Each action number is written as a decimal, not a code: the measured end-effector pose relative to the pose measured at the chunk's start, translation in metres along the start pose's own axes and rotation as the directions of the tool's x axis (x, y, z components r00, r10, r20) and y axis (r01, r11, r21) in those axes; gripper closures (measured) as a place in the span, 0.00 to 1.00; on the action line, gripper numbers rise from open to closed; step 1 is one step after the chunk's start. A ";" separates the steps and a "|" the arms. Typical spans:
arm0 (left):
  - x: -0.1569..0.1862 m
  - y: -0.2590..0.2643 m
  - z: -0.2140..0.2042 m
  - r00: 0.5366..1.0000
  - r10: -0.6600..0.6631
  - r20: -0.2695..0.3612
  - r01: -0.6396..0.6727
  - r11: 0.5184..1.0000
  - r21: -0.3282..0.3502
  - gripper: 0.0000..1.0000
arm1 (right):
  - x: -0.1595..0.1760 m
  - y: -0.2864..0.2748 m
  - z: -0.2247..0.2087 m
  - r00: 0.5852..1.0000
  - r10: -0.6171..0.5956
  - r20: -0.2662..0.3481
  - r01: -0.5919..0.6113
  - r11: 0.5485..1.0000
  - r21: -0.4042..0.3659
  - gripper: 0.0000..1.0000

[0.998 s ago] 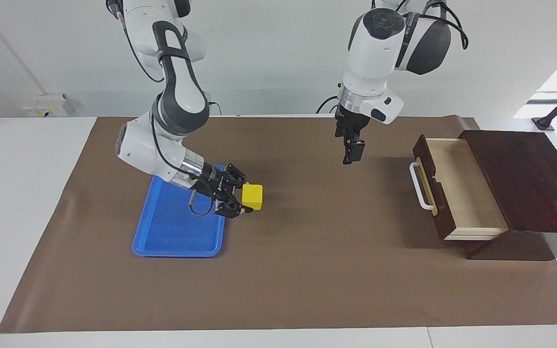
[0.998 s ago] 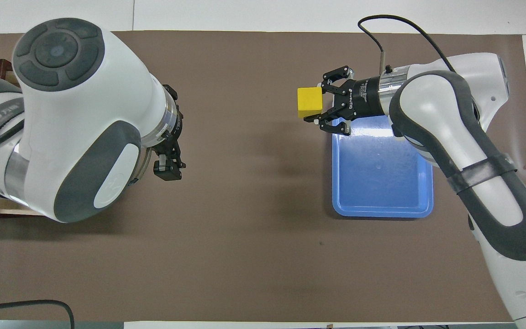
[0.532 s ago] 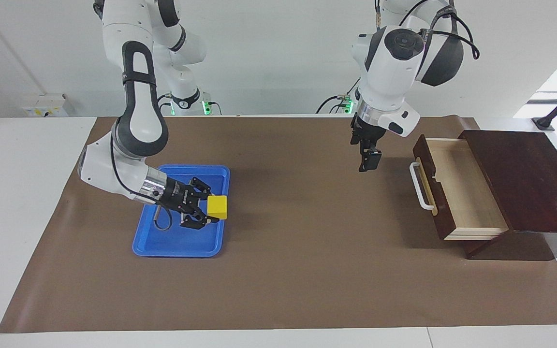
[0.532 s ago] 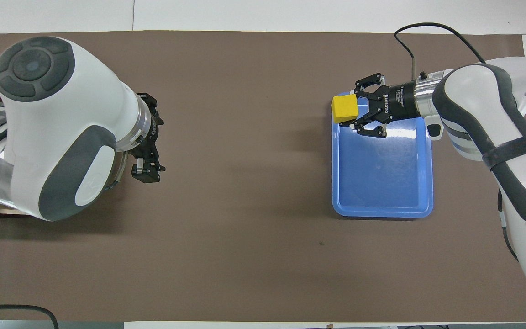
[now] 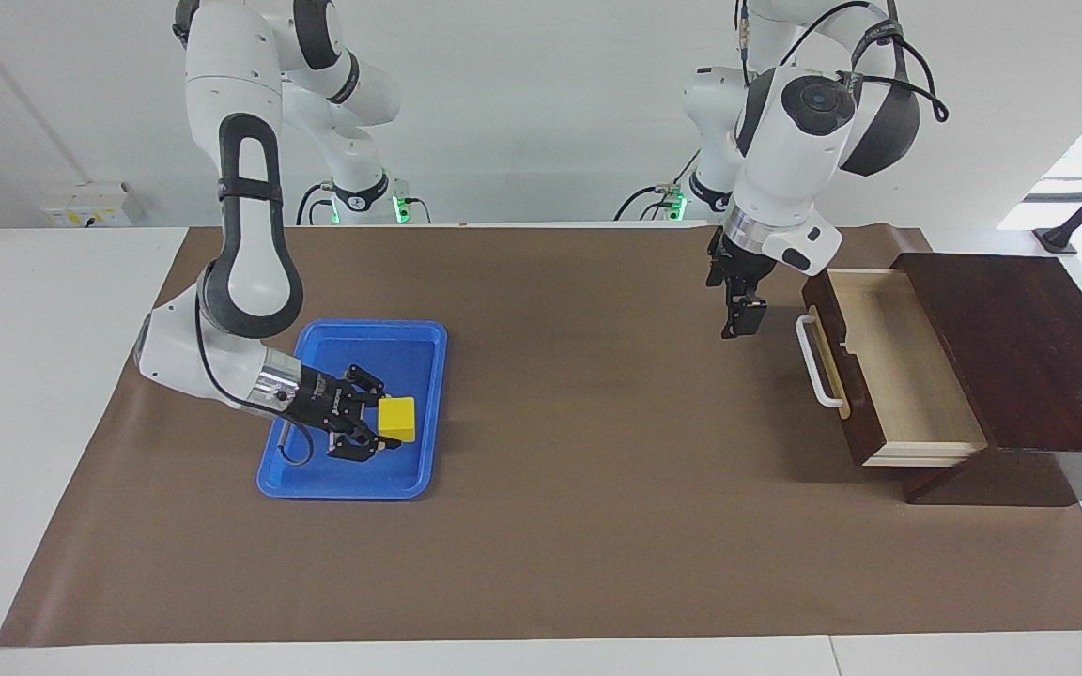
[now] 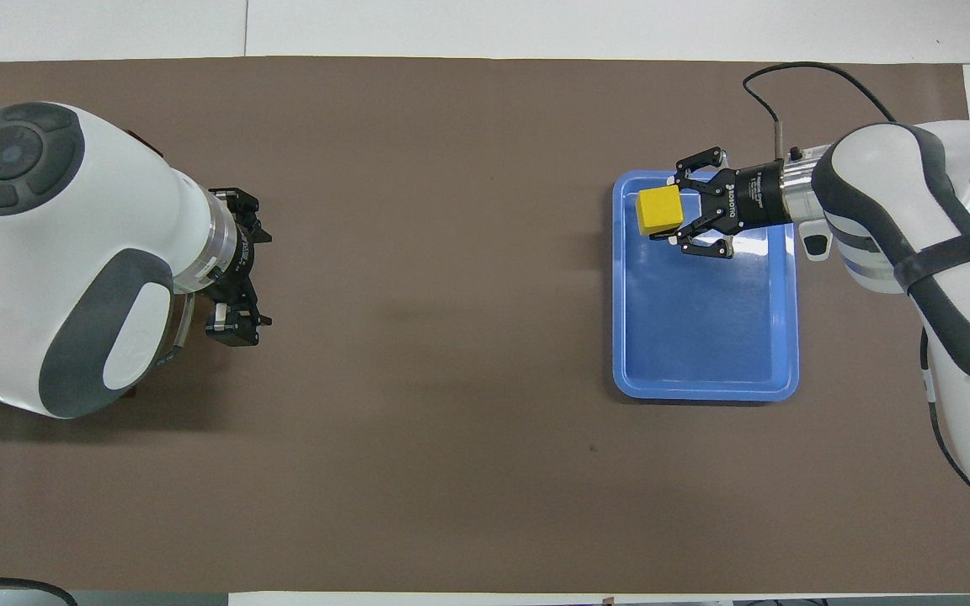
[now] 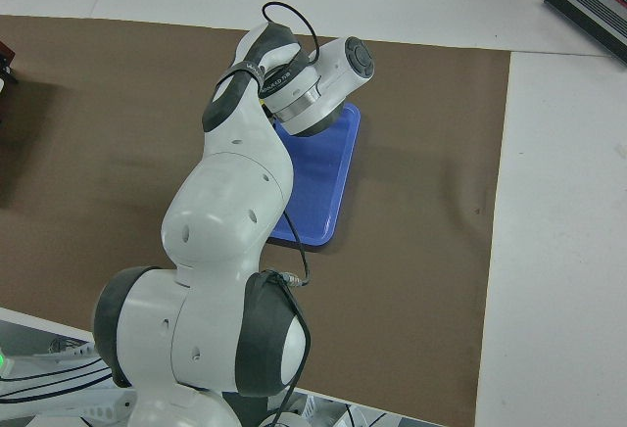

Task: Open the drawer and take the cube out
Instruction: 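Lower the cube into the blue tray while the left gripper pushes drawer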

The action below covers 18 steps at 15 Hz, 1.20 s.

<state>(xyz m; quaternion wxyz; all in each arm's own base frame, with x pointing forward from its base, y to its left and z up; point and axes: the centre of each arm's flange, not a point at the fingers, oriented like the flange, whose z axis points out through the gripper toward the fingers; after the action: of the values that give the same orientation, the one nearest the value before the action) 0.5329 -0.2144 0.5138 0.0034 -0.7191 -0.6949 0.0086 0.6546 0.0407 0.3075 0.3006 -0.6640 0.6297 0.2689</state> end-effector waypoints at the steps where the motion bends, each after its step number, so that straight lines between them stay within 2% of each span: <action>1: 0.003 0.000 0.002 1.000 0.004 0.001 -0.004 1.000 -0.002 0.00 | 0.006 0.001 0.002 1.000 -0.011 0.000 0.011 1.000 -0.003 0.43; 9: 0.018 -0.003 0.025 1.000 0.026 -0.014 -0.026 0.999 -0.023 0.00 | 0.049 0.011 0.016 0.997 -0.076 0.006 0.076 0.997 -0.028 0.43; 13: 0.059 0.006 0.039 0.999 0.043 -0.027 -0.044 0.999 -0.033 0.00 | 0.062 0.015 0.028 0.997 -0.076 0.010 0.076 0.996 -0.047 0.43; 18: 0.107 0.010 0.073 0.996 0.068 -0.053 -0.071 0.996 -0.058 0.00 | 0.064 0.015 0.029 0.997 -0.075 0.006 0.075 0.996 -0.045 0.43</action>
<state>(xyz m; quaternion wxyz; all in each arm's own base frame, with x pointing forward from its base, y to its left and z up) 0.5456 -0.1085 0.4395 -0.0008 -0.7425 -0.6691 -0.0306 0.6443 0.0189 0.2401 0.2969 -0.6930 0.5976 0.2730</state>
